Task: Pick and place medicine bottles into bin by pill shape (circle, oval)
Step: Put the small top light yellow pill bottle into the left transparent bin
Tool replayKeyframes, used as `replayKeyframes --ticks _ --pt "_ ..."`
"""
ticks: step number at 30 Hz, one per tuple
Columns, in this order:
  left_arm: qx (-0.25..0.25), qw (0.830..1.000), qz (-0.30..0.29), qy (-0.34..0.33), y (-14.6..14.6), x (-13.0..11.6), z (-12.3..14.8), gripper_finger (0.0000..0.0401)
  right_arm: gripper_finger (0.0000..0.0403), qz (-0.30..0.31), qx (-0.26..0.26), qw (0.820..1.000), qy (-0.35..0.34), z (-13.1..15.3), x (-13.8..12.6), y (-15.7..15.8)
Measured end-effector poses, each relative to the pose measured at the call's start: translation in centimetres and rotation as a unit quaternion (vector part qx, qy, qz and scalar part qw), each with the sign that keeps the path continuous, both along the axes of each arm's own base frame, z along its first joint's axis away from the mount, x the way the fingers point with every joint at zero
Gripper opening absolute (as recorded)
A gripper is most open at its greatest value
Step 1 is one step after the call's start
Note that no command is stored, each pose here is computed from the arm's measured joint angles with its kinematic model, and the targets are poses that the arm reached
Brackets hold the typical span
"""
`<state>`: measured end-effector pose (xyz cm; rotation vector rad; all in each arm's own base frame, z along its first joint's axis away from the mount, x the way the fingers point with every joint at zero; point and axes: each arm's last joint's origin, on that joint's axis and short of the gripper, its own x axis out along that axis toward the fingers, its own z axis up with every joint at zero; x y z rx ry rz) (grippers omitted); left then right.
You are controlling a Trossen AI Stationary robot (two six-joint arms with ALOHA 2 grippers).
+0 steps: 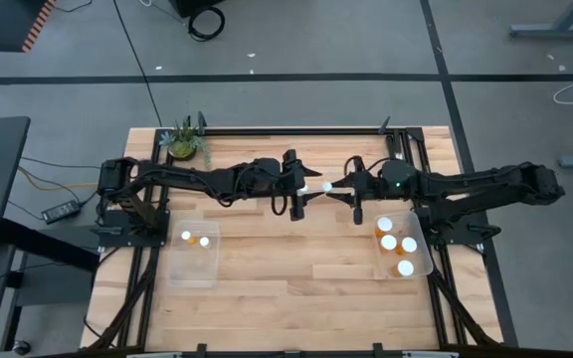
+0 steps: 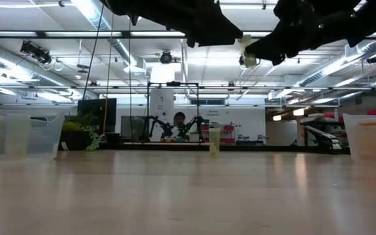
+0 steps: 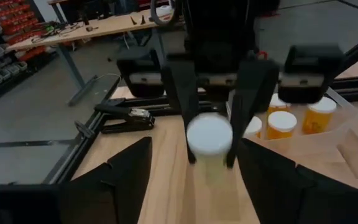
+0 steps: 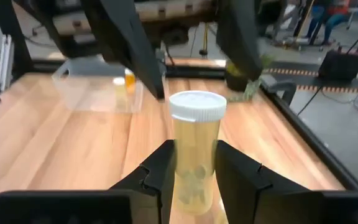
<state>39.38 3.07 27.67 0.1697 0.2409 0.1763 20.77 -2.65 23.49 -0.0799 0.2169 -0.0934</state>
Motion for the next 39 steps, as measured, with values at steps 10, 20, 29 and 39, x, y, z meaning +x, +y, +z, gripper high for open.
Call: replayKeyframes --ticks 10,20,29,39 --pt "-0.016 0.999 0.003 0.046 0.0 -0.2 -0.9 0.0303 0.0112 0.001 0.002 1.000 0.020 -1.6 1.6 -0.2" --pt "-0.030 0.996 0.008 0.080 0.0 -0.5 -1.6 0.0289 0.0112 0.005 -0.013 1.000 0.017 -2.3 2.6 -0.3" --pt "-0.041 0.996 0.011 0.078 0.0 -0.5 -1.6 0.0286 0.0112 0.017 -0.022 0.999 0.017 -3.1 3.4 -0.3" --pt "-0.042 0.995 0.012 0.088 0.0 -0.6 -1.8 0.0286 0.0112 0.017 -0.025 0.999 0.009 -3.1 3.6 -0.3"
